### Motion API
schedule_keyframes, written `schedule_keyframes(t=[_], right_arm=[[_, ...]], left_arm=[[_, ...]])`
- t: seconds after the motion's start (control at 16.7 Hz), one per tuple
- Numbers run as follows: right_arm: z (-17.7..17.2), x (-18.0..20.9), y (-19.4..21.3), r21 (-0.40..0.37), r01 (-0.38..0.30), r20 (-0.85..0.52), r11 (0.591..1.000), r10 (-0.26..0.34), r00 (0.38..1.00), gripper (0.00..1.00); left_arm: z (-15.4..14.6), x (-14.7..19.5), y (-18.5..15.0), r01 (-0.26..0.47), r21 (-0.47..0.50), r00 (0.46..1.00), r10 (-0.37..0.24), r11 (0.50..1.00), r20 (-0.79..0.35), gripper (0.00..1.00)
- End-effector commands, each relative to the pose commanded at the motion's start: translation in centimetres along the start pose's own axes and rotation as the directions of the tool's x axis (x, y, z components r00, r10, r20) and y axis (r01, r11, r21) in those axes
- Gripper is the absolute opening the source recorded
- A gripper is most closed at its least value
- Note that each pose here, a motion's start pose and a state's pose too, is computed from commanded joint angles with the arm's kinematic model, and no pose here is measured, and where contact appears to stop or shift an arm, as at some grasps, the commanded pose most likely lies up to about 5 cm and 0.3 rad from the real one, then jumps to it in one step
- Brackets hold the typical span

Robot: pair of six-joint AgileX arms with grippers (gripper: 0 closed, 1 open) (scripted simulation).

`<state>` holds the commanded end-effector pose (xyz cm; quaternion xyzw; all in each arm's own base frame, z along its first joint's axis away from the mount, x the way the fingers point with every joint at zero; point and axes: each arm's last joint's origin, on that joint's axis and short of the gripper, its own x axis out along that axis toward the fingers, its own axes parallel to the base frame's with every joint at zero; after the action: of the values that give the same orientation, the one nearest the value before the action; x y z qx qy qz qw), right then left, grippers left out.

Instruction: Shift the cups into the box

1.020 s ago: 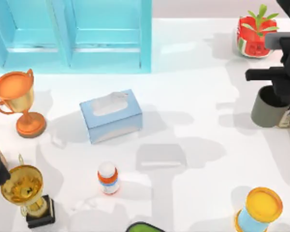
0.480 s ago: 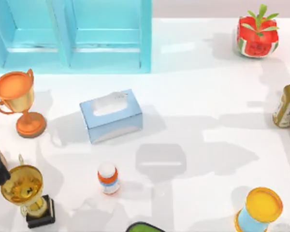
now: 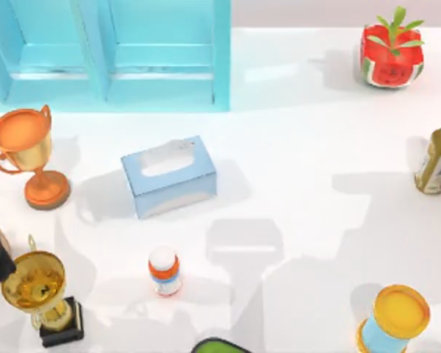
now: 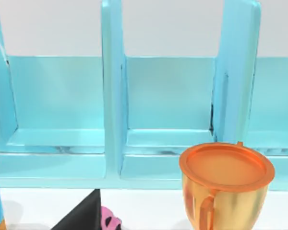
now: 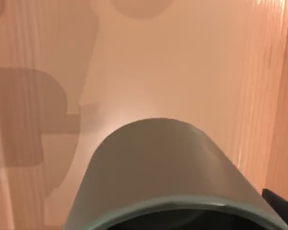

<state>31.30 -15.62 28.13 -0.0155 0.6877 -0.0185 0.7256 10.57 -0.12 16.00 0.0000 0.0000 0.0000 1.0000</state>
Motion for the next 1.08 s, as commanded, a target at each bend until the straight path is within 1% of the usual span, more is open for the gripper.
schedule_keyframes(t=[0.12,0.48,0.72,0.96,1.08], right_arm=[[-0.3,0.0,-1.4,0.005,0.011,-0.004,1.0,-0.011,1.0,0.0],[-0.3,0.3,-1.3,0.002,0.012,-0.004,1.0,-0.012,1.0,0.0],[-0.3,3.2,-0.9,0.0,0.004,-0.009,1.0,-0.004,1.0,0.0],[-0.5,5.9,-0.6,0.004,0.012,-0.002,1.0,-0.012,1.0,0.0],[-0.5,6.4,-0.6,0.005,0.012,-0.005,1.0,-0.012,1.0,0.0]], left_arm=[[0.0,0.0,0.0,0.0,0.0,1.0,0.0,1.0,0.0,1.0],[0.0,0.0,0.0,0.0,0.0,1.0,0.0,1.0,0.0,1.0],[0.0,0.0,0.0,0.0,0.0,1.0,0.0,1.0,0.0,1.0],[0.0,0.0,0.0,0.0,0.0,1.0,0.0,1.0,0.0,1.0],[0.0,0.0,0.0,0.0,0.0,1.0,0.0,1.0,0.0,1.0]])
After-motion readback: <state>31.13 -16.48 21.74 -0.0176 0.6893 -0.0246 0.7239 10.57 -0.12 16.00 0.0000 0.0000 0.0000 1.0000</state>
